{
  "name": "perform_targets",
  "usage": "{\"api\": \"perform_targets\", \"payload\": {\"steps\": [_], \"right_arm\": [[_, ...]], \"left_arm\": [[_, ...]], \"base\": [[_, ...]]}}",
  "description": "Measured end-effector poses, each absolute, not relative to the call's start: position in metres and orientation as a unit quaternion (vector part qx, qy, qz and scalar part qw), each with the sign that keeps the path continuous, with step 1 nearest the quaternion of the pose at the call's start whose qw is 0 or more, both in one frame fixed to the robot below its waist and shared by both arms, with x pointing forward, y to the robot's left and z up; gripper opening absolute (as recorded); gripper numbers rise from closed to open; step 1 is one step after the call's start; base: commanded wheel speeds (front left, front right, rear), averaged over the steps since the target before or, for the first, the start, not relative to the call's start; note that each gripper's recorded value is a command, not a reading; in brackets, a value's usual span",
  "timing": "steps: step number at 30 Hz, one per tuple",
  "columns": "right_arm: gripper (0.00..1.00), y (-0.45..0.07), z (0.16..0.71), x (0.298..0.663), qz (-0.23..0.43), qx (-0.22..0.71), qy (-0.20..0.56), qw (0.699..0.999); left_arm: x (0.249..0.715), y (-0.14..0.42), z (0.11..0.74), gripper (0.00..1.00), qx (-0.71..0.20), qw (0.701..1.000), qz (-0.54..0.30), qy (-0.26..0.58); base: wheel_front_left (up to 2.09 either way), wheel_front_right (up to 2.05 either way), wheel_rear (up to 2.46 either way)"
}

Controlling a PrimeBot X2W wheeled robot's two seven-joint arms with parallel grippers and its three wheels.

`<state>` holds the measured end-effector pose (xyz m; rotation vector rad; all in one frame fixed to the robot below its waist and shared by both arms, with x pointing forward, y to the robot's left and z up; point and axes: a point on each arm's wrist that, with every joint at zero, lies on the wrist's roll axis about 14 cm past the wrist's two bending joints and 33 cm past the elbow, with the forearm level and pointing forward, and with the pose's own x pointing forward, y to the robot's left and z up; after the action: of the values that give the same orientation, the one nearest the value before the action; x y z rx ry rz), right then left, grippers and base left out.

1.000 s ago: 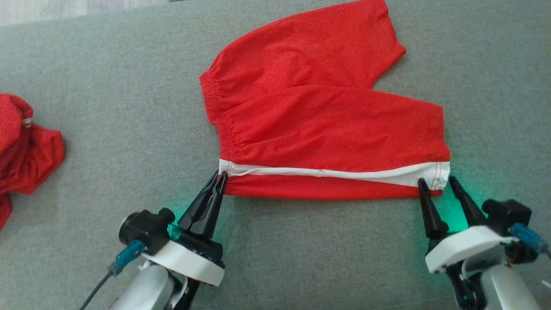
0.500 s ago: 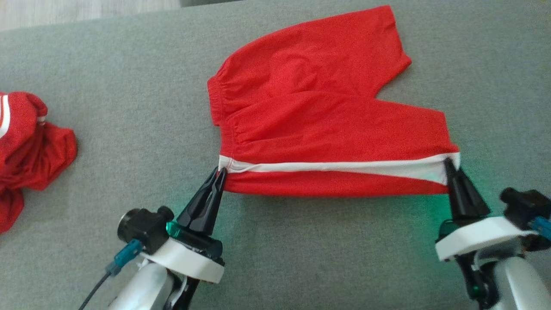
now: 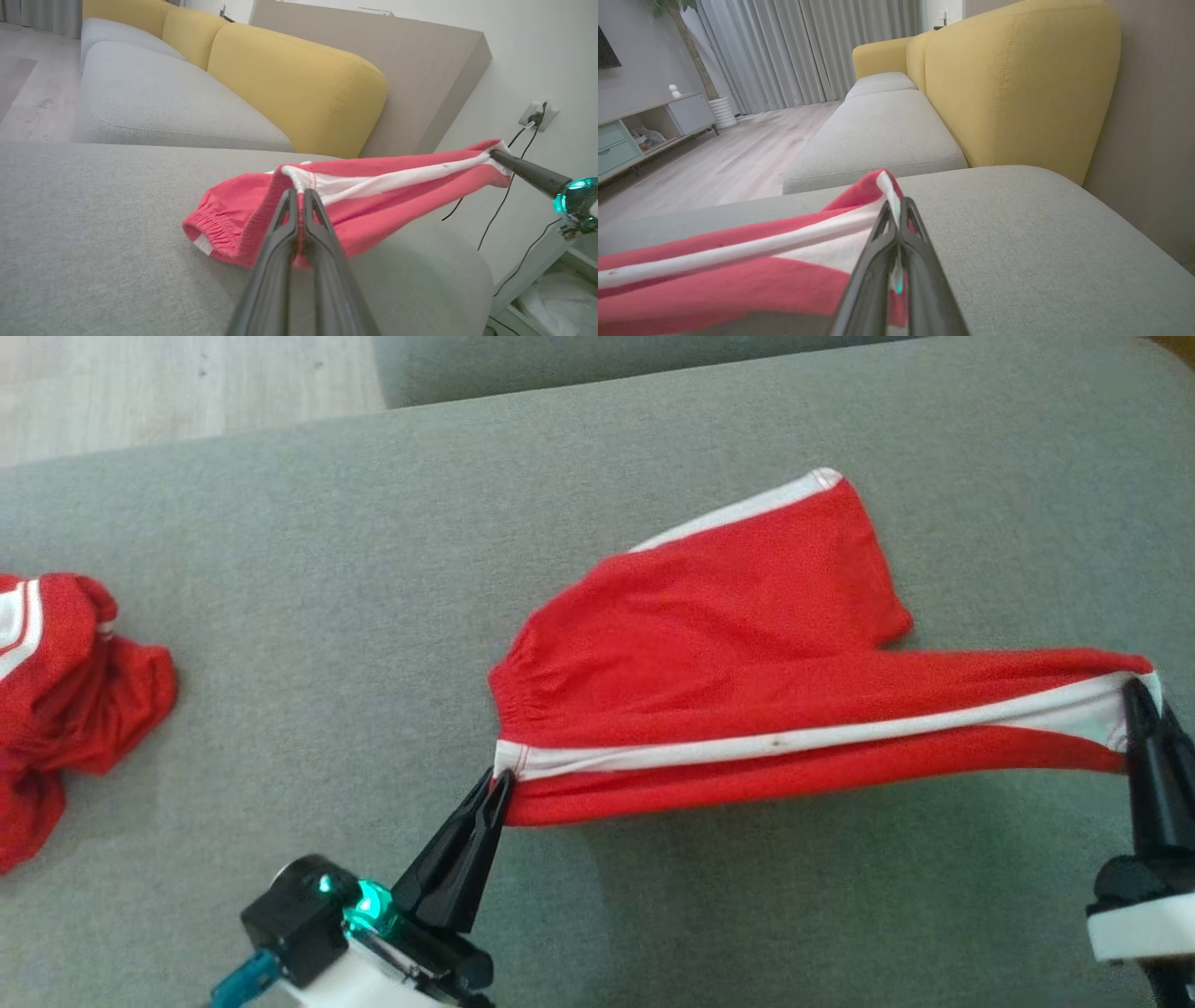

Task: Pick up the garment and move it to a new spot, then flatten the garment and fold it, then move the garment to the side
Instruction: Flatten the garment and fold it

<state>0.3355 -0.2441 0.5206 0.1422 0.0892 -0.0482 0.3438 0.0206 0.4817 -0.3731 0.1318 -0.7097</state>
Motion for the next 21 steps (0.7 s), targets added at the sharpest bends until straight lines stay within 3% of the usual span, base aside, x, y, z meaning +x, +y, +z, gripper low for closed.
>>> {"api": "perform_targets", "payload": {"steps": [3, 21], "right_arm": [[0.00, -0.241, 0.523, 0.340, -0.019, 0.069, 0.052, 0.996], [0.00, -0.199, 0.436, 0.479, 0.068, 0.067, 0.195, 0.976]], "left_arm": [[0.344, 0.021, 0.495, 0.00, -0.200, 0.917, -0.341, 0.056], [0.426, 0.019, 0.465, 0.00, -0.227, 0.928, -0.266, 0.128]], "base": [[0.00, 0.00, 0.00], [0.00, 0.00, 0.00]]}}
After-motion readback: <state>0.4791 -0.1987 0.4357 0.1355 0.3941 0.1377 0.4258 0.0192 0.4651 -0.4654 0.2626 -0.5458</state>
